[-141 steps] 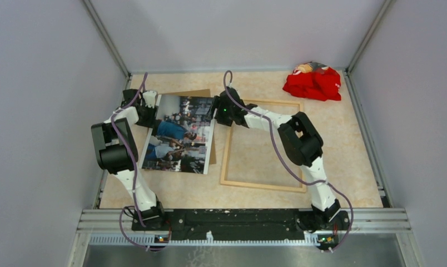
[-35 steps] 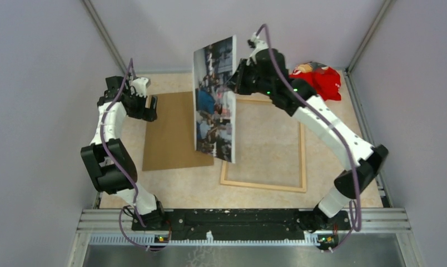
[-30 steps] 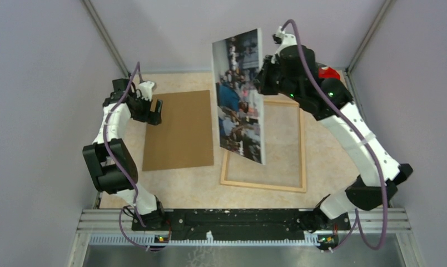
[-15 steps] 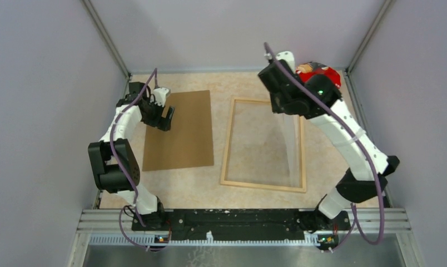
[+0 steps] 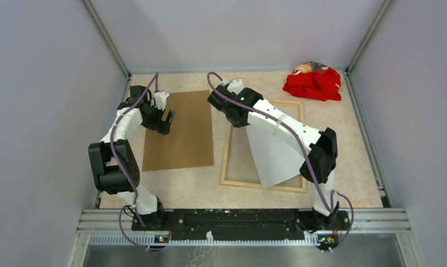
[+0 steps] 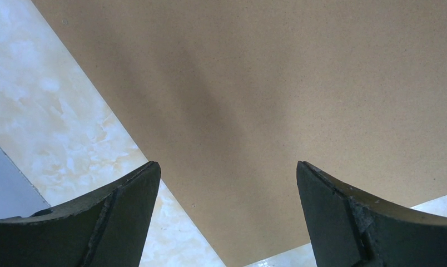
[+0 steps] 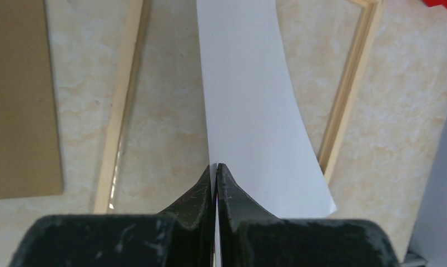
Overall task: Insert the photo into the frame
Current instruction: Turn over the photo from the photo frame.
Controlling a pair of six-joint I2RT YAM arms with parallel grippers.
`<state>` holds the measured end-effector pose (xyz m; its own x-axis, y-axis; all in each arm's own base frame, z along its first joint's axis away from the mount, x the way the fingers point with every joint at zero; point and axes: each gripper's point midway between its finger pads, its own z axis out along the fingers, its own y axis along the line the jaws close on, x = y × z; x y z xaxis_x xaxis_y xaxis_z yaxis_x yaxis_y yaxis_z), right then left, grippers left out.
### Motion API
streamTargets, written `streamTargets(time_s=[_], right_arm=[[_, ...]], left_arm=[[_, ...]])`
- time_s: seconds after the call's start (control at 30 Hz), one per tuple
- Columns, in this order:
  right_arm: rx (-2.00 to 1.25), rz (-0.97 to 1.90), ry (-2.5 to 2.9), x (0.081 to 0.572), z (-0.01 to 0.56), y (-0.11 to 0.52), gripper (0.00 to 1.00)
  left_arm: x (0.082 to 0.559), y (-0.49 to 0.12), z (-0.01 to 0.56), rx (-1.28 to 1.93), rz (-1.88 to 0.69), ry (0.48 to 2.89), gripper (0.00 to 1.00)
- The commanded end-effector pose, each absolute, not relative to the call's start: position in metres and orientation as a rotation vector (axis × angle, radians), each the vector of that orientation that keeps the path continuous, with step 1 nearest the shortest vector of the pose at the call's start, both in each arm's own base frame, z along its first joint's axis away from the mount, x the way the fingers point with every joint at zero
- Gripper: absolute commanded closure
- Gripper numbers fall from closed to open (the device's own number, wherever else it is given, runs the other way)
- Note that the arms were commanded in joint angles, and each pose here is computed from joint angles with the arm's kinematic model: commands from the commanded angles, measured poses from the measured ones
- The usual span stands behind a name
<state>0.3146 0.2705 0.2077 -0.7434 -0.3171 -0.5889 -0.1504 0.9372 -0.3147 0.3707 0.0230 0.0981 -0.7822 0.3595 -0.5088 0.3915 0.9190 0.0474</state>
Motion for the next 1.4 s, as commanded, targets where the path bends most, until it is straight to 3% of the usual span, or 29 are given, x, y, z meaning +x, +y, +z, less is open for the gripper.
streamTargets(time_s=[0.0, 0.2, 0.5, 1.1, 1.37], right_arm=[[-0.061, -0.134, 2.359, 0.331, 0.215, 0.306, 1.00], [0.227, -0.054, 2.390, 0.337, 0.200, 0.321, 1.00], [0.593, -0.102, 2.380, 0.336, 0.191, 0.288, 1.00], [0.828, -0.341, 2.220, 0.335, 0.176, 0.215, 1.00], [0.670, -0.326, 2.217, 0.358, 0.178, 0.221, 1.00]], left_arm=[[0.375, 0.029, 0.112, 0.539, -0.019, 2.492, 0.02], [0.375, 0.030, 0.111, 0.537, -0.017, 2.492, 0.02], [0.375, 0.032, 0.110, 0.532, -0.008, 2.492, 0.02], [0.375, 0.029, 0.108, 0.527, -0.026, 2.496, 0.02], [0.375, 0.033, 0.106, 0.525, -0.009, 2.501, 0.02]])
